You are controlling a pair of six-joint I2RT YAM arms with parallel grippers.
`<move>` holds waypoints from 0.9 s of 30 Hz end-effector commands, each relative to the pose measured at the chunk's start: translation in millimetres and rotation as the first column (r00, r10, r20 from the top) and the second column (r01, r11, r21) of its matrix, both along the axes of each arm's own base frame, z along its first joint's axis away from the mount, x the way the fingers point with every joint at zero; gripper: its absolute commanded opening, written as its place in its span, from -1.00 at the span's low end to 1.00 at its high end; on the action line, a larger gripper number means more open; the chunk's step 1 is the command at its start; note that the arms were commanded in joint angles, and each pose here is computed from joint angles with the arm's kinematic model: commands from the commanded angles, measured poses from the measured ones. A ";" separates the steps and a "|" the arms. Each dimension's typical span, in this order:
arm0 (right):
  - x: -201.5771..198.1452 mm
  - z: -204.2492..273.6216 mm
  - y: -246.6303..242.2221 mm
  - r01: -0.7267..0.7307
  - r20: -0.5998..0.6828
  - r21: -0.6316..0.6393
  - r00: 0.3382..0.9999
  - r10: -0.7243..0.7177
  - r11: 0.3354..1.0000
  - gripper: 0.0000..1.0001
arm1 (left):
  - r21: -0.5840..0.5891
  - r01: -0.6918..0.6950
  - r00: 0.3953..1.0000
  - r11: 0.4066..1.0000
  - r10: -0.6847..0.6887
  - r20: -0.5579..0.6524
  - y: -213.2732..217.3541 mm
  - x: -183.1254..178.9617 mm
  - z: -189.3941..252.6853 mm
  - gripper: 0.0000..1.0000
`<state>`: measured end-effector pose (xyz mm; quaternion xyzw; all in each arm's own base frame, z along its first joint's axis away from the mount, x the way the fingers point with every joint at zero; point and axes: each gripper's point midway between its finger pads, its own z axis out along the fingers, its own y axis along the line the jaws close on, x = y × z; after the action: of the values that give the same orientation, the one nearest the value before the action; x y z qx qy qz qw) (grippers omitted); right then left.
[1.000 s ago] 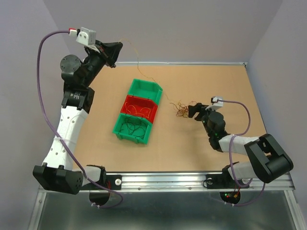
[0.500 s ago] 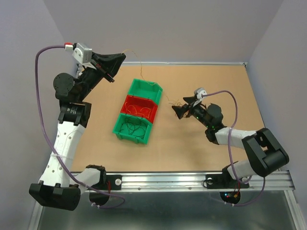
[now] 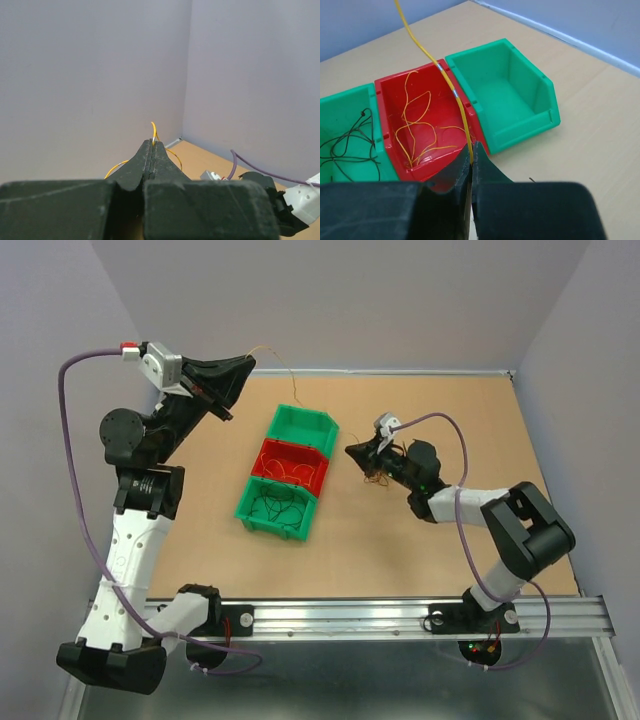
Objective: Untangle the cables
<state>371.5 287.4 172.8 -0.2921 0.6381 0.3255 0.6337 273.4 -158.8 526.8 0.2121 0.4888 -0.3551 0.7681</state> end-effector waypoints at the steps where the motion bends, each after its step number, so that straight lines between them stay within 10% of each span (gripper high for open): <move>1: -12.3 81.8 -0.9 0.006 0.133 0.132 0.991 -0.024 0.991 -0.99 | -0.004 -0.080 0.997 0.997 0.080 -0.001 8.5 19.5 -10.0 -1.00; 7: -2.4 193.7 -55.6 0.294 0.136 0.174 0.938 -0.319 0.940 -0.99 | -0.019 -0.082 0.992 0.996 0.080 -0.097 2.5 61.5 -67.3 -1.00; 18: -18.3 374.4 -126.5 0.484 0.126 0.467 0.791 -0.598 0.740 -0.99 | 0.020 -0.066 0.984 0.998 0.068 -0.163 -13.3 89.5 -131.3 -1.00; 21: -33.7 407.7 -119.4 0.407 0.187 0.472 0.821 -0.540 0.782 -0.99 | 0.033 -0.047 0.985 0.998 0.052 -0.164 -22.8 89.8 -135.6 -1.00; 25: -27.9 344.8 -111.8 0.444 0.104 0.366 0.854 -0.510 0.818 -0.99 | 0.043 -0.047 0.987 0.998 0.053 -0.152 -32.0 85.4 -138.5 -1.00; 27: -5.3 223.3 -111.6 0.565 -0.080 0.209 0.823 -0.562 0.798 -0.99 | 0.046 -0.037 0.987 0.998 0.044 -0.153 -35.7 83.5 -139.9 -1.00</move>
<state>338.3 169.5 548.9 -0.0347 0.5185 0.2333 0.8219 364.9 -191.6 366.0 0.1740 0.5976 -0.3536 0.6983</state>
